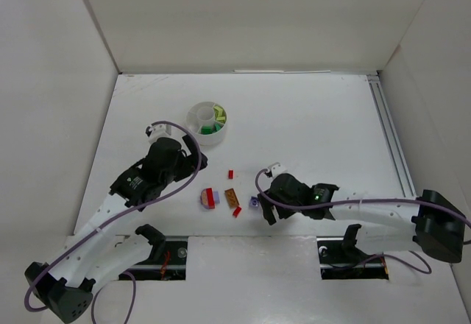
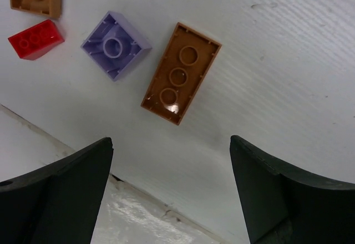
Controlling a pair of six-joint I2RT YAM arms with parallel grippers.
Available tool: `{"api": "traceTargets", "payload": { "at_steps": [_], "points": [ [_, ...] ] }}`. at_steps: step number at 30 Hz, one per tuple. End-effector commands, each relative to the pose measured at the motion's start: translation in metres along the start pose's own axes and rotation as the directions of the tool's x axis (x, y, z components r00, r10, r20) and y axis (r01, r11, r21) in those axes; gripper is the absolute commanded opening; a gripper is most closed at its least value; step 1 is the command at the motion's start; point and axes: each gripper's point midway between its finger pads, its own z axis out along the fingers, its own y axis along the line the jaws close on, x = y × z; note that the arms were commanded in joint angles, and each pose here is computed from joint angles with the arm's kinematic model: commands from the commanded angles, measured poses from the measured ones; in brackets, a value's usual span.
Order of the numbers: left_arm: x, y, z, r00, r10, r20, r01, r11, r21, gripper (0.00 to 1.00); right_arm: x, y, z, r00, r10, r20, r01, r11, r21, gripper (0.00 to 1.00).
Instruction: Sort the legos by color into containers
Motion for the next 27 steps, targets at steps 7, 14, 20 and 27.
{"api": "traceTargets", "payload": {
  "at_steps": [7,14,20,27],
  "points": [
    [-0.011,-0.001,-0.008,0.999,-0.017,0.038,0.017,1.000,-0.008,1.00,-0.009,0.009,0.021,0.994,0.107,0.022,-0.109,0.987,0.122,0.86],
    [-0.014,-0.001,-0.011,0.999,-0.019,0.050,0.019,1.000,-0.008,1.00,-0.029,0.004,0.030,0.980,0.178,0.094,-0.194,0.958,0.213,0.77],
    [-0.015,0.002,-0.013,0.999,-0.015,0.051,0.017,1.000,-0.024,1.00,-0.031,-0.004,0.034,0.973,0.203,0.108,-0.226,0.931,0.288,0.61],
    [-0.016,0.002,-0.016,0.999,-0.015,0.051,0.017,1.000,-0.024,1.00,-0.051,-0.008,0.036,0.974,0.173,0.146,-0.215,0.907,0.361,0.36]
  ]
}}
